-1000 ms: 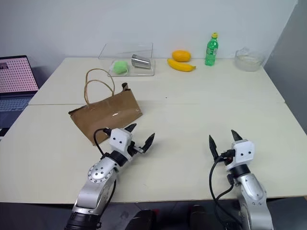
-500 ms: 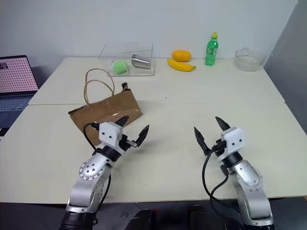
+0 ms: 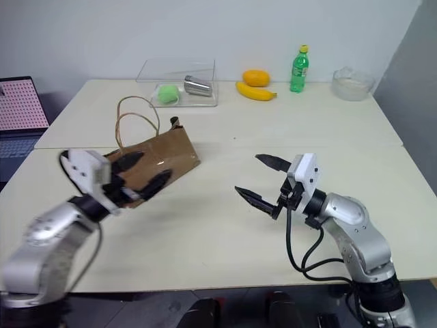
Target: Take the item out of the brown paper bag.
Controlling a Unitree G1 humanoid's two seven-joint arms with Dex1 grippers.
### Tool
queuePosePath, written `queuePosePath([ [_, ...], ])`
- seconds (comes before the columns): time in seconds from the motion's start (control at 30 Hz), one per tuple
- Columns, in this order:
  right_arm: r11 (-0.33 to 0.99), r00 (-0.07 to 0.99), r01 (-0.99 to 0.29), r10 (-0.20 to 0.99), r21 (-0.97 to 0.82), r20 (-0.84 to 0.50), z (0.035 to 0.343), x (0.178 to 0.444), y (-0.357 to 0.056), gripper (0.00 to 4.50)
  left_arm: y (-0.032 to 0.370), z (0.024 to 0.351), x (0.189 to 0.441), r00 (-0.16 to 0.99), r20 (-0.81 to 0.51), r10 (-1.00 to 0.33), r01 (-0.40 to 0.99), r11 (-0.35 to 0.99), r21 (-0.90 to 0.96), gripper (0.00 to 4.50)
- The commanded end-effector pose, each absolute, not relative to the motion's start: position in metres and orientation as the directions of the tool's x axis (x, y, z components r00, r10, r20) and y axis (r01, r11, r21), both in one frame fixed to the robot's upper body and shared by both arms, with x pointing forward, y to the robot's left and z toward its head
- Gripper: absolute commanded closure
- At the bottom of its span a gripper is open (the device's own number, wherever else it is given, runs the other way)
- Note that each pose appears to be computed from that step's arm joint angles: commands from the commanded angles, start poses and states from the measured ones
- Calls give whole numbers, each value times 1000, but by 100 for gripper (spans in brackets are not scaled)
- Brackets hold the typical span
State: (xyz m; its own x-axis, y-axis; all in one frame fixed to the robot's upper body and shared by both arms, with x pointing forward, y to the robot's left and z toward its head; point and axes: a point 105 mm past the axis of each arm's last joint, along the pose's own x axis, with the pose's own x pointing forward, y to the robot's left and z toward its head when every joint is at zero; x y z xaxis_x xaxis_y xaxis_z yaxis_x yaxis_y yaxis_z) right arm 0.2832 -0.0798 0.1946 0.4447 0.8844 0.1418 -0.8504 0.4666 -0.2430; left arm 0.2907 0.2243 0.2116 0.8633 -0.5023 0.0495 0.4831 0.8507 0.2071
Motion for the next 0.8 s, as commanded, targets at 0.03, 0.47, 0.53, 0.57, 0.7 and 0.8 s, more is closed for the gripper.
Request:
queuePosePath([
  [0.03,428,391,-857,903,-288,179,205,283,-75,0,254,241,287,873,52,-485,464,859,217,3],
  [0.47,413,364,-847,909,-334,202,221,272,-64,0,315,254,335,880,-85,-468,475,868,142,3],
  [0.53,401,353,-846,915,-351,194,225,268,-61,0,313,250,343,862,-115,-494,507,851,138,3],
  [0.57,395,348,-846,918,-357,191,227,266,-60,0,313,249,348,857,-124,-501,515,846,138,3],
  [0.7,387,338,-846,921,-366,193,234,261,-56,0,316,250,366,857,-130,-498,514,845,150,3],
  [0.8,384,334,-845,923,-372,193,238,260,-54,0,311,251,377,846,-132,-516,532,832,157,3],
])
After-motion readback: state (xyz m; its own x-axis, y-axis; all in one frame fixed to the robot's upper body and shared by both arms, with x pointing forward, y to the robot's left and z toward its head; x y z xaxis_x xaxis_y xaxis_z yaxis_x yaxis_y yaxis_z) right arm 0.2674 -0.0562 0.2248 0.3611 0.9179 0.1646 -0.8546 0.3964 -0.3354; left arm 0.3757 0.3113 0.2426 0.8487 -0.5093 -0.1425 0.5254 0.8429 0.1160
